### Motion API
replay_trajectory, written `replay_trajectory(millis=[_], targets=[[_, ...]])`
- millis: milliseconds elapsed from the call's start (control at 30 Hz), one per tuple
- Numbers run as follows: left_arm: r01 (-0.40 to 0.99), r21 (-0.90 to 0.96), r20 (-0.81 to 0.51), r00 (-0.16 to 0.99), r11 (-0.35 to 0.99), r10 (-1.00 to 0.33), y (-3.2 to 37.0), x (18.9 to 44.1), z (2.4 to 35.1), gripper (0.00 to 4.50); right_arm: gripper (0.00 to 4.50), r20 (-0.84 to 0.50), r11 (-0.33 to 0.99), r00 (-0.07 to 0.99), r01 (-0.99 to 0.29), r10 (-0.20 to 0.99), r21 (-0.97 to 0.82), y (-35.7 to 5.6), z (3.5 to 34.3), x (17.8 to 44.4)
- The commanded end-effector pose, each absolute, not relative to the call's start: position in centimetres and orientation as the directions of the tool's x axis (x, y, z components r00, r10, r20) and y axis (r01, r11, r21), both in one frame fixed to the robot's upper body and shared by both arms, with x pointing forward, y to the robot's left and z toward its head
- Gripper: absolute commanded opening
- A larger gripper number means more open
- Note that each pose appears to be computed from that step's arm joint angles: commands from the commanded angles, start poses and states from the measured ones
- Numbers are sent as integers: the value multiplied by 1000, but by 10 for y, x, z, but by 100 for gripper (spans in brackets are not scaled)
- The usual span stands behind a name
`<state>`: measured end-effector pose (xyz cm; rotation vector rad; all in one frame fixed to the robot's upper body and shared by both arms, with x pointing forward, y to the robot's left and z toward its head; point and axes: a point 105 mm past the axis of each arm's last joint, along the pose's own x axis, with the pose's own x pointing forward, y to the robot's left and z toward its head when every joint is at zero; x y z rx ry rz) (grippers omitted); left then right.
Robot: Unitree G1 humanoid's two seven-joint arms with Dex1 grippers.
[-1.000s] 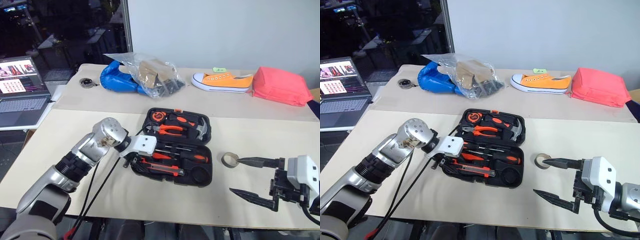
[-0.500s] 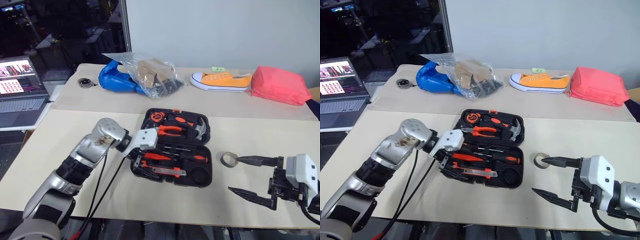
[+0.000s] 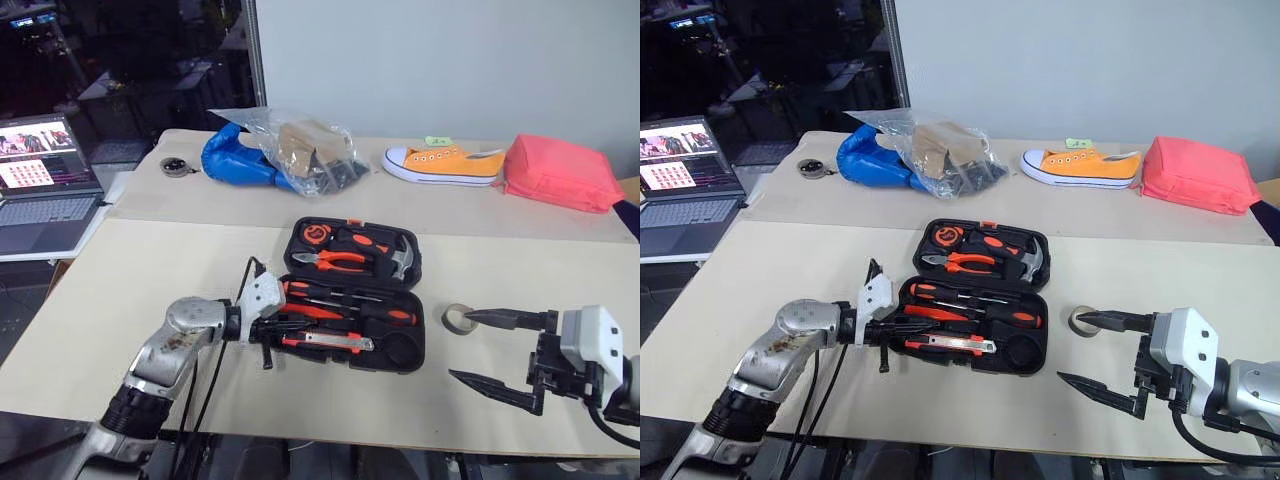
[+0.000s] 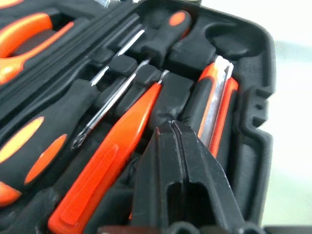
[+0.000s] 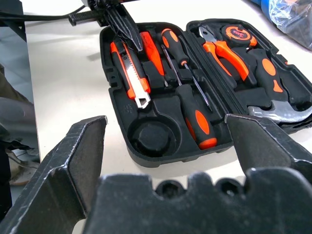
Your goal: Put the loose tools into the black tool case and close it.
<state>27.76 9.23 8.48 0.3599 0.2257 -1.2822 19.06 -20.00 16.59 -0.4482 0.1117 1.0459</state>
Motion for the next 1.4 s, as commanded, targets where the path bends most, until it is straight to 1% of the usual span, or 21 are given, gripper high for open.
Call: replay_trajectory(millis=[33, 133, 267, 367, 433, 500, 567, 633, 700, 733, 800, 833, 867, 900, 933, 967, 1000, 1067, 1300, 1333, 1400], targets=[[969, 19, -484, 225, 247, -846, 99, 265, 41, 2, 450, -299, 414, 508, -850, 808, -326, -202, 172, 188], [978, 14, -540, 184, 210, -821, 100, 263, 27, 2, 450, -306, 413, 506, -852, 806, -321, -204, 172, 187], [975, -98, -551, 115, 201, -827, 97, 255, 17, 2, 450, -321, 421, 508, -855, 800, -303, -205, 170, 187], [978, -69, -532, 133, 199, -836, 95, 263, 20, 2, 450, -336, 436, 512, -856, 791, -279, -204, 167, 188], [978, -23, -439, 177, 208, -881, 92, 272, 40, 2, 450, -332, 476, 548, -834, 767, -278, -205, 165, 194], [972, 31, -317, 232, 235, -920, 90, 278, 70, 2, 450, -328, 522, 608, -792, 723, -316, -209, 165, 203], [957, 137, -236, 283, 257, -930, 92, 279, 97, 2, 450, -391, 558, 627, -778, 674, -287, -216, 156, 206], [969, 117, -176, 237, 219, -955, 97, 268, 129, 2, 450, -469, 582, 624, -773, 625, -253, -223, 148, 209], [979, 110, -130, 183, 169, -974, 98, 255, 157, 54, 450, -528, 597, 650, -745, 547, -299, -232, 145, 218], [982, 113, -117, 164, 151, -979, 98, 250, 168, 72, 450, -541, 591, 645, -748, 539, -302, -232, 144, 221], [985, 108, -100, 147, 136, -984, 98, 241, 187, 152, 450, -565, 597, 621, -759, 543, -260, -230, 142, 227], [986, 110, -100, 139, 128, -985, 97, 236, 193, 193, 424, -576, 605, 621, -754, 531, -255, -232, 141, 232], [986, 110, -98, 133, 122, -986, 96, 232, 200, 215, 397, -584, 605, 623, -752, 520, -263, -232, 139, 237], [987, 111, -98, 129, 118, -987, 95, 228, 206, 261, 374, -592, 598, 622, -754, 513, -273, -231, 138, 242], [988, 106, -99, 122, 112, -987, 93, 224, 210, 288, 345, -601, 592, 618, -756, 507, -278, -230, 136, 245], [989, 100, -105, 117, 106, -988, 92, 220, 213, 328, 306, -614, 591, 615, -756, 494, -281, -230, 134, 249], [990, 96, -110, 113, 102, -988, 91, 218, 215, 359, 298, -625, 583, 607, -762, 491, -283, -228, 132, 252], [990, 94, -111, 115, 105, -987, 88, 215, 218, 359, 298, -655, 566, 578, -780, 487, -268, -227, 126, 255], [988, 96, -120, 130, 119, -984, 87, 209, 218, 359, 298, -730, 588, 573, -754, 372, -293, -233, 106, 280], [988, 96, -122, 131, 120, -984, 88, 209, 217, 366, 247, -738, 593, 571, -750, 359, -292, -234, 104, 282], [988, 99, -125, 130, 118, -984, 88, 208, 217, 366, 196, -756, 580, 568, -752, 327, -314, -235, 101, 286]])
